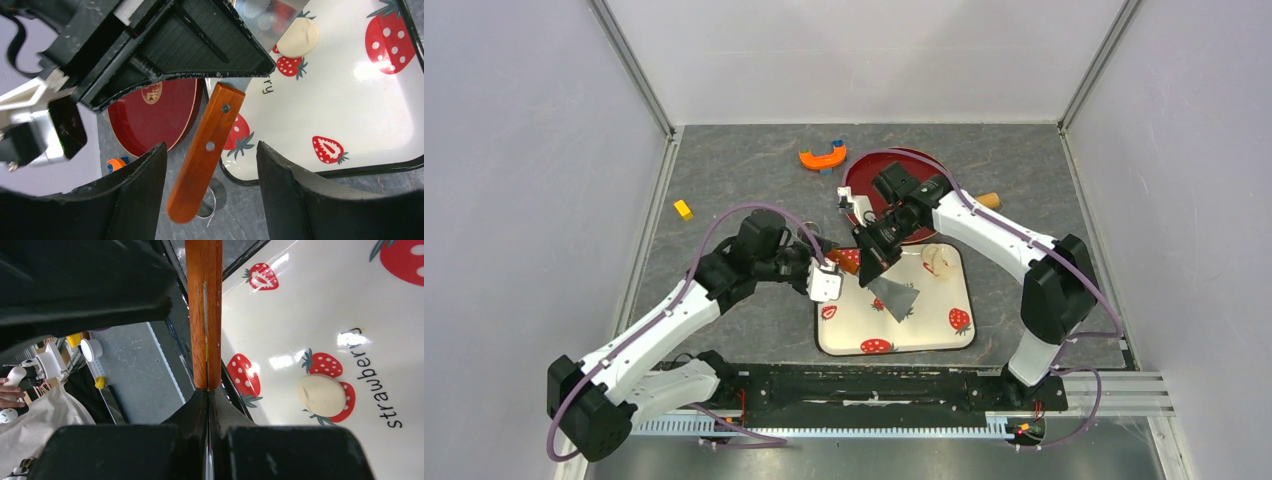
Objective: Roll out the dumpling wrappers from the dough
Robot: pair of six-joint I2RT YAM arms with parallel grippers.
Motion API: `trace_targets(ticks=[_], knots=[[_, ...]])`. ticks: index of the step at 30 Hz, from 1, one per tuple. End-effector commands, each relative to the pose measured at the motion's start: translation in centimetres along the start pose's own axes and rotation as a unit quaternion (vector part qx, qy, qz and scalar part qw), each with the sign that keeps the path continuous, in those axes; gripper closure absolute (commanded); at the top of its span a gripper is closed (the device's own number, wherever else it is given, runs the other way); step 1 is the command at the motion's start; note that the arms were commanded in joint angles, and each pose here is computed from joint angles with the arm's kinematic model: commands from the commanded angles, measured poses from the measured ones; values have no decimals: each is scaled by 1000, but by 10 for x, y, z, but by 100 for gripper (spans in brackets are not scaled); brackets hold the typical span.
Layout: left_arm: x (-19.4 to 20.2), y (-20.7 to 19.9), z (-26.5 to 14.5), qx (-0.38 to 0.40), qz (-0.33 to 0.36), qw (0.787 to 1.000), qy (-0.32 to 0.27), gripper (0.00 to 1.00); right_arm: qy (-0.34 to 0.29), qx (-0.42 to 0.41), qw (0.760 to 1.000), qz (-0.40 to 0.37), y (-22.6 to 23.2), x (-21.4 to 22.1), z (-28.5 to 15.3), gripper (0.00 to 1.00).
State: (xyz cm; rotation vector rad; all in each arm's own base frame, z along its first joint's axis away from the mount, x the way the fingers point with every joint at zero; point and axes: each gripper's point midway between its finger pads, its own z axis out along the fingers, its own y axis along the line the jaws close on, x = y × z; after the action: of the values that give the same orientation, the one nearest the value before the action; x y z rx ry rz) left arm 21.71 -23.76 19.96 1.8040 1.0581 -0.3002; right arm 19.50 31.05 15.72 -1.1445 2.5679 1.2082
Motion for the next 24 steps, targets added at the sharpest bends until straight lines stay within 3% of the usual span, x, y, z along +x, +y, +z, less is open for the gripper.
trace_targets(ticks=[1,11,24], knots=[[-5,17,3,-7,58,998,22,30,-10,-28,999,-16,20,-14,-4,100],[12,8,11,28,102,991,88,38,0,-41,999,-18,26,-11,1,100],[20,2,16,40,117,987,105,42,5,-58,998,-20,32,-9,2,100]])
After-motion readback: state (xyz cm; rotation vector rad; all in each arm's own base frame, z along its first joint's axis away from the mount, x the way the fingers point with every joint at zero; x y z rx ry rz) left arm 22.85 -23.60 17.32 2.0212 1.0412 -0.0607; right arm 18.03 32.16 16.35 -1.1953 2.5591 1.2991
